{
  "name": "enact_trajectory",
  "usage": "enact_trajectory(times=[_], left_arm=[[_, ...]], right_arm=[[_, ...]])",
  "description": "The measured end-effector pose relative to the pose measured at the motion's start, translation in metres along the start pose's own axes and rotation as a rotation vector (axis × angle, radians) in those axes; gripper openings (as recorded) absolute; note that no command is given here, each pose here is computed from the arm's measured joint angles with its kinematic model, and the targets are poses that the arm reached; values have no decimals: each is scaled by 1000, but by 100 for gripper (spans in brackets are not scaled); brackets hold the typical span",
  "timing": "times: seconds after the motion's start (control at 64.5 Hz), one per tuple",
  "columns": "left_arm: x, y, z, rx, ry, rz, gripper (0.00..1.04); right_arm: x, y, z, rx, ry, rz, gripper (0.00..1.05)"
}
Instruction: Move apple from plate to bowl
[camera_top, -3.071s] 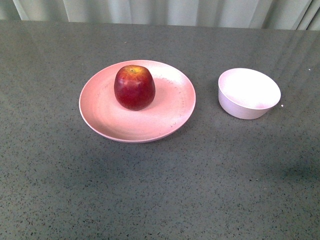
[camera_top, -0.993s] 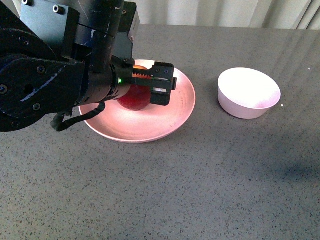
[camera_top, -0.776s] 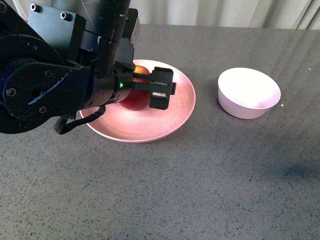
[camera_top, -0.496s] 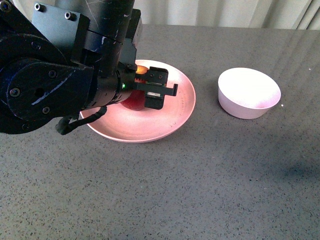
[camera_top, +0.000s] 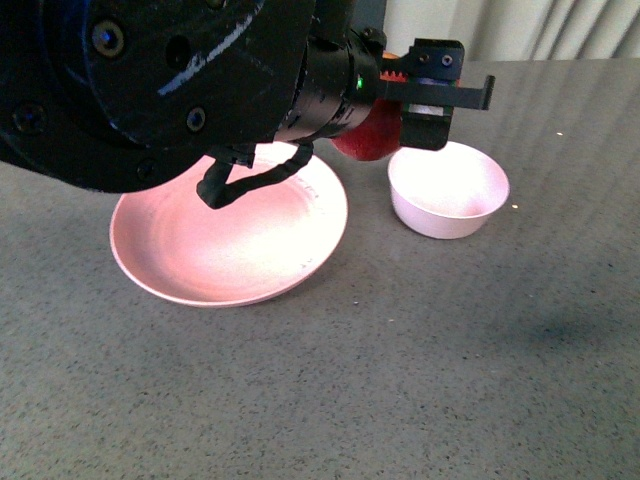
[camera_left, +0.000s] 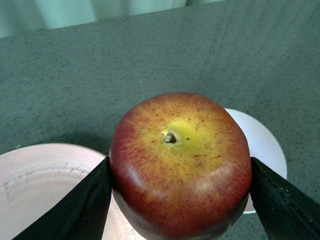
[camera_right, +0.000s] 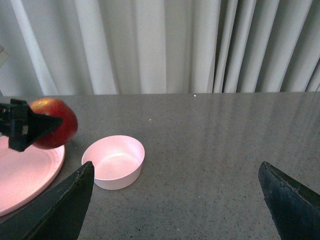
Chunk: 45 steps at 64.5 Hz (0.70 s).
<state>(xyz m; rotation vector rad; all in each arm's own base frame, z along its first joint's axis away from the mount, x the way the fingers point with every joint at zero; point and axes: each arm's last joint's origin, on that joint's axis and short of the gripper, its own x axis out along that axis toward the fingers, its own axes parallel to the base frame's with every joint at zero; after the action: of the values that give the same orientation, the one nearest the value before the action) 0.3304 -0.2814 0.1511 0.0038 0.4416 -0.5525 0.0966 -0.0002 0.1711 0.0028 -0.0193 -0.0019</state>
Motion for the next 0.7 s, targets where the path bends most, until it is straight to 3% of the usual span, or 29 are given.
enact_trajectory(times=[0.248,0.698], left_arm=[[26,-21,-1,-10,23,-63,70],[46,-35,-11,-12,66,-147,70]], right_arm=[[0,0,0,0,0,0,96],[0,0,0,0,0,0,96]])
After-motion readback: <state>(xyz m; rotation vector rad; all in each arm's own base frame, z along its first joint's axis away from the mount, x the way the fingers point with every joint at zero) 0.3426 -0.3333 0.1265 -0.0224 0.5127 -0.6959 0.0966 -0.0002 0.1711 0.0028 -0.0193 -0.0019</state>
